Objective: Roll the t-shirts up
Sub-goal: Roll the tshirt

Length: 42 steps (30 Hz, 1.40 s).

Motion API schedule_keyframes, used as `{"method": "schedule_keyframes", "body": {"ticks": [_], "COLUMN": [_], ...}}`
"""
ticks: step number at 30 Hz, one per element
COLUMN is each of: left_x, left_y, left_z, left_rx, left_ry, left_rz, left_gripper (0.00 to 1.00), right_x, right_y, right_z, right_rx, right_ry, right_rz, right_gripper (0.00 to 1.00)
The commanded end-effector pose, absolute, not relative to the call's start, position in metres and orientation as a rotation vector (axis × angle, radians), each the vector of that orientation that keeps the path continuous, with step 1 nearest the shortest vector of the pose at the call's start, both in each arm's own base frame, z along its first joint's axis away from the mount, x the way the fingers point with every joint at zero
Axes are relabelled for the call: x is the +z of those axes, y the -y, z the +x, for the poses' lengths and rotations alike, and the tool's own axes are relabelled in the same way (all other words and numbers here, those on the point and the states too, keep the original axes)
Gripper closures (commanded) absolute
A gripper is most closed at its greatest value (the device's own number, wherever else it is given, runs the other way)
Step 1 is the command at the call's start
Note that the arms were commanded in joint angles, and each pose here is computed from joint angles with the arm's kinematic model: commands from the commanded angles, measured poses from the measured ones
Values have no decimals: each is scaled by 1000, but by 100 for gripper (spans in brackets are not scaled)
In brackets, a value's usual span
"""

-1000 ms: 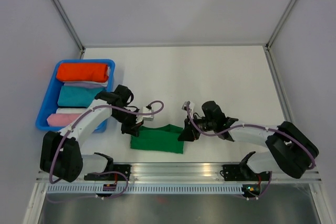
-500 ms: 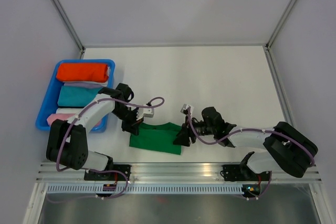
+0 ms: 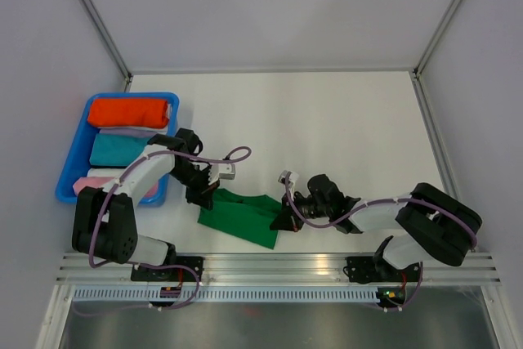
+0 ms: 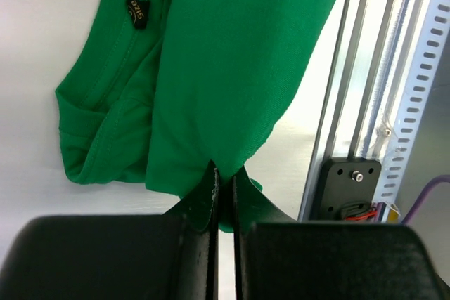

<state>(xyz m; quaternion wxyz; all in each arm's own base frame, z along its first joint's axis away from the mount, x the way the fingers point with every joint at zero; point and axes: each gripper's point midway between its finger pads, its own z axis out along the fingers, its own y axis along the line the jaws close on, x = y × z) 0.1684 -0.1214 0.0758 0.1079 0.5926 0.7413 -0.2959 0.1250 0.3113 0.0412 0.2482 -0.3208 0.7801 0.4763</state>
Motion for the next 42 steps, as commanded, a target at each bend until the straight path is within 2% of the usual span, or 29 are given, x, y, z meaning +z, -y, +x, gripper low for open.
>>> {"method": "schedule_keyframes", "body": {"ticks": [1,2,6,12,20,23,24,26,28,32,34,35,37,39,42], "left_x": [94,96,98,72,43,36,36,37,48,86,107,121,135,146,135], "left_y": [123,121,118,123,120,113,111,107,105,106,108,108,112,117,145], "left_z": [168,165,161,196,243,251,252,257,265,289,299,305,307,300,257], "left_rx": [-892,-901,-922,-855,-657,-572,-553,-501,-450,-349,-306,-275,-244,-199,-277], "left_ry": [-2086,-2086,-2114,-2246,-2384,-2425,-2431,-2445,-2418,-2305,-2242,-2210,-2167,-2147,-2194], "left_rz": [1788,1800,1809,1668,1481,1428,1420,1398,1384,1355,1339,1328,1335,1345,1451], "left_gripper": [98,98,95,89,81,73,70,60,52,44,43,43,43,44,44], "right_x": [72,81,87,68,48,39,33,32,21,20,18,17,18,18,20], "right_y": [-318,-317,-310,-306,-307,-306,-304,-304,-298,-293,-292,-293,-296,-300,-303], "right_z": [97,83,67,110,138,146,146,153,152,159,161,164,162,163,166], "right_rx": [1531,1638,1777,1741,1693,1628,1595,1535,1454,1339,1318,1315,1346,1373,1379], "right_ry": [-2132,-2165,-2204,-2281,-2338,-2360,-2399,-2398,-2459,-2505,-2517,-2525,-2532,-2540,-2544], "right_rz": [-884,-855,-759,-489,-215,-163,-152,-187,-206,-228,-233,-229,-236,-224,-215], "right_gripper": [100,100,100,100,97,92,88,85,81,74,79,90,97,100,99]}}
